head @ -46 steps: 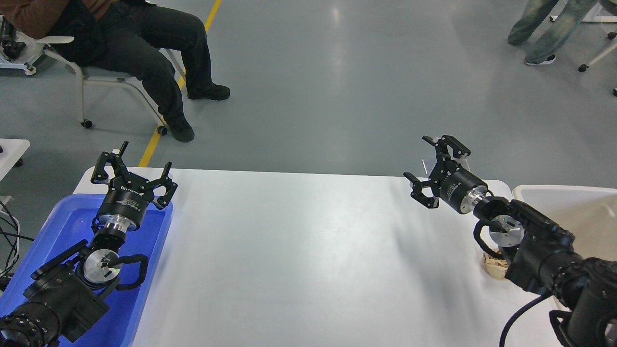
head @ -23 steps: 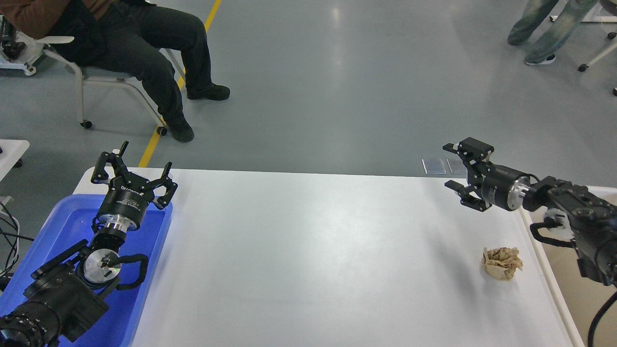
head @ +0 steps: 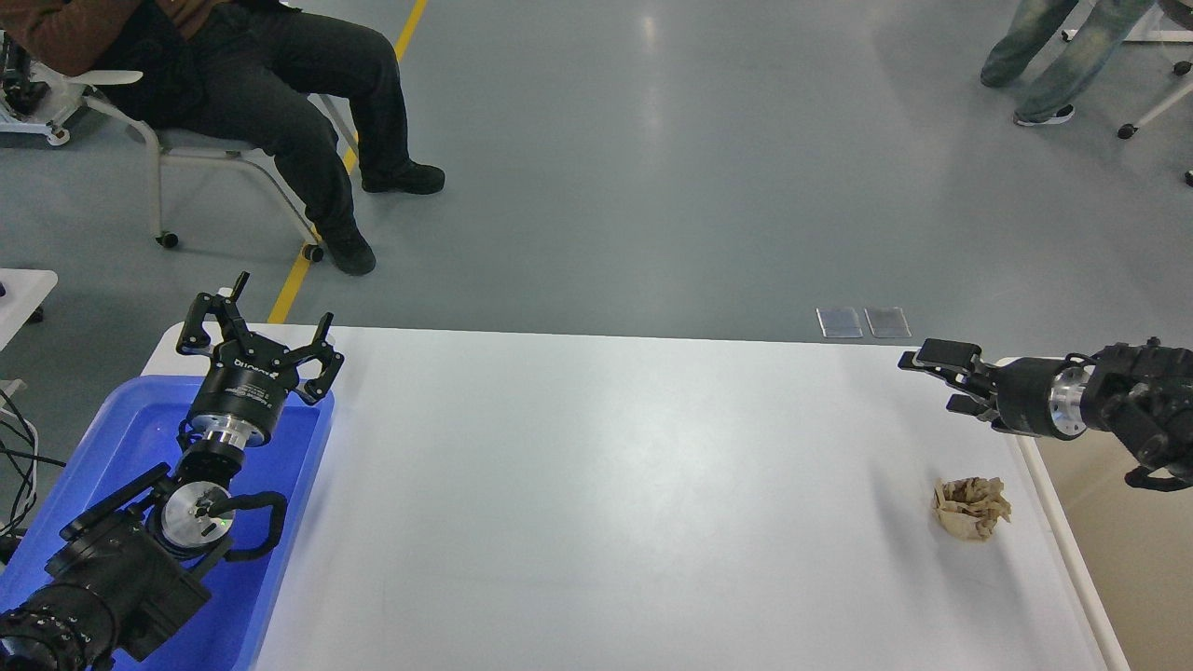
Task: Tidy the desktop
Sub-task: 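Lower the open right gripper over the crumpled beige paper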
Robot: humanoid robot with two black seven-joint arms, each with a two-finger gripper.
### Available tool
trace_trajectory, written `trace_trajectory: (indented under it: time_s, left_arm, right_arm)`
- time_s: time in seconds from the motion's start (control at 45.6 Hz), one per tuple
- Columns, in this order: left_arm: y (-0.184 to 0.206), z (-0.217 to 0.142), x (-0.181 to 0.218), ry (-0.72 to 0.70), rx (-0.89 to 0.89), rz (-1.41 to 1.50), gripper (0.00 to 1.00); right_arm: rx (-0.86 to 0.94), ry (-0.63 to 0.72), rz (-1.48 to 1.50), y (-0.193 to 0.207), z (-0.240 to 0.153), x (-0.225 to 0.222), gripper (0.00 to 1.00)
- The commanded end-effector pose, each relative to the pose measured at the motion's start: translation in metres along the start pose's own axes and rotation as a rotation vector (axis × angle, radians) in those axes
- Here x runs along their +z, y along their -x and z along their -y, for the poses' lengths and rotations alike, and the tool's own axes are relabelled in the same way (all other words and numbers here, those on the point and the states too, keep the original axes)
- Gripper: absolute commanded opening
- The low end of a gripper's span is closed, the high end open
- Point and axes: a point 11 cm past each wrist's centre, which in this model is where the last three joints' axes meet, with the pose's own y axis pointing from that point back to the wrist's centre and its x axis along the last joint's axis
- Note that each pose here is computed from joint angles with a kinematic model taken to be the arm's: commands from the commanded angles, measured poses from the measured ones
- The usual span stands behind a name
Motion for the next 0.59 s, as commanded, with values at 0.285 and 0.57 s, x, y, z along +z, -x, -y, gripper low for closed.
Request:
trace_trajectory:
  time_s: [0.285,0.57]
  left_arm:
    - [0.0,0.0,-0.001,-0.001,0.0,-0.001,1.0]
    - [0.0,0.0,0.0,0.0,0.0,-0.002,1.0]
  right_arm:
    - [-0.159,-0.052,-0.258,0.059,-0.028,0.019,1.0]
    - [-0.131,-0.044,-0.433,0.065,-0.028,0.03,1.0]
